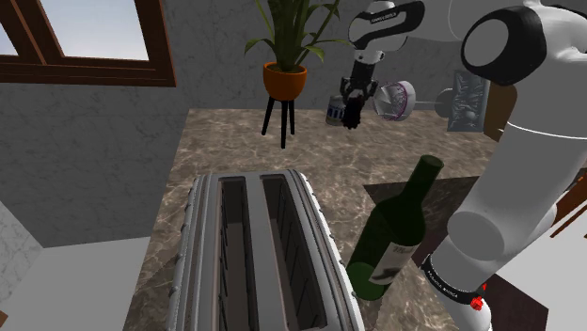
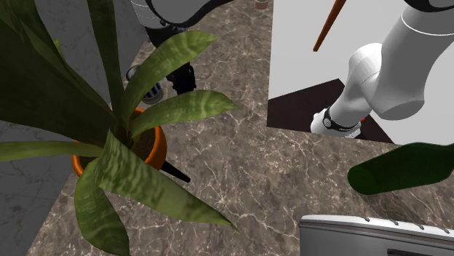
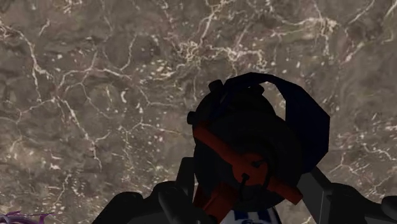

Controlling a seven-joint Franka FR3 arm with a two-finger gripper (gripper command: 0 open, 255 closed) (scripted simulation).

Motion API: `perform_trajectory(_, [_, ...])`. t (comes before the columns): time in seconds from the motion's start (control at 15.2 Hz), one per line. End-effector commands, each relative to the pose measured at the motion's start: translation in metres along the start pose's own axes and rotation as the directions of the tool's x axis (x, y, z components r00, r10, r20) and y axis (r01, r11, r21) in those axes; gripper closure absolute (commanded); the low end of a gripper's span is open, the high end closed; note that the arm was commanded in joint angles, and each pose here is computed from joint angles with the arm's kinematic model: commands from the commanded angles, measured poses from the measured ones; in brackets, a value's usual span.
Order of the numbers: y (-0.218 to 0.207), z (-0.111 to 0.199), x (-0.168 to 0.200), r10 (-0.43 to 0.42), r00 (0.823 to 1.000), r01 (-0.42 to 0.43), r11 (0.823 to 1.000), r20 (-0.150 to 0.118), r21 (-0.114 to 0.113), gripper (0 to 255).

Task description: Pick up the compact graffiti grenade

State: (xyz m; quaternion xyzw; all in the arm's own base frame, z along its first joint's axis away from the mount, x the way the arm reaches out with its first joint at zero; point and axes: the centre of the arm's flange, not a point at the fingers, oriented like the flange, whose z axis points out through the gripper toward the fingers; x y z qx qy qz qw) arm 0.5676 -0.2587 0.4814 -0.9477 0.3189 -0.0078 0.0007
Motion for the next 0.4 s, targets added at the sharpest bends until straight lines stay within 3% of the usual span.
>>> perform_trajectory(0.0, [0.000, -0.011, -0.001, 0.000, 1.000, 0.000, 1.000, 0.000, 0.000, 255])
perform_trajectory(0.33, [0.000, -0.028, -0.001, 0.000, 1.000, 0.000, 1.000, 0.000, 0.000, 255])
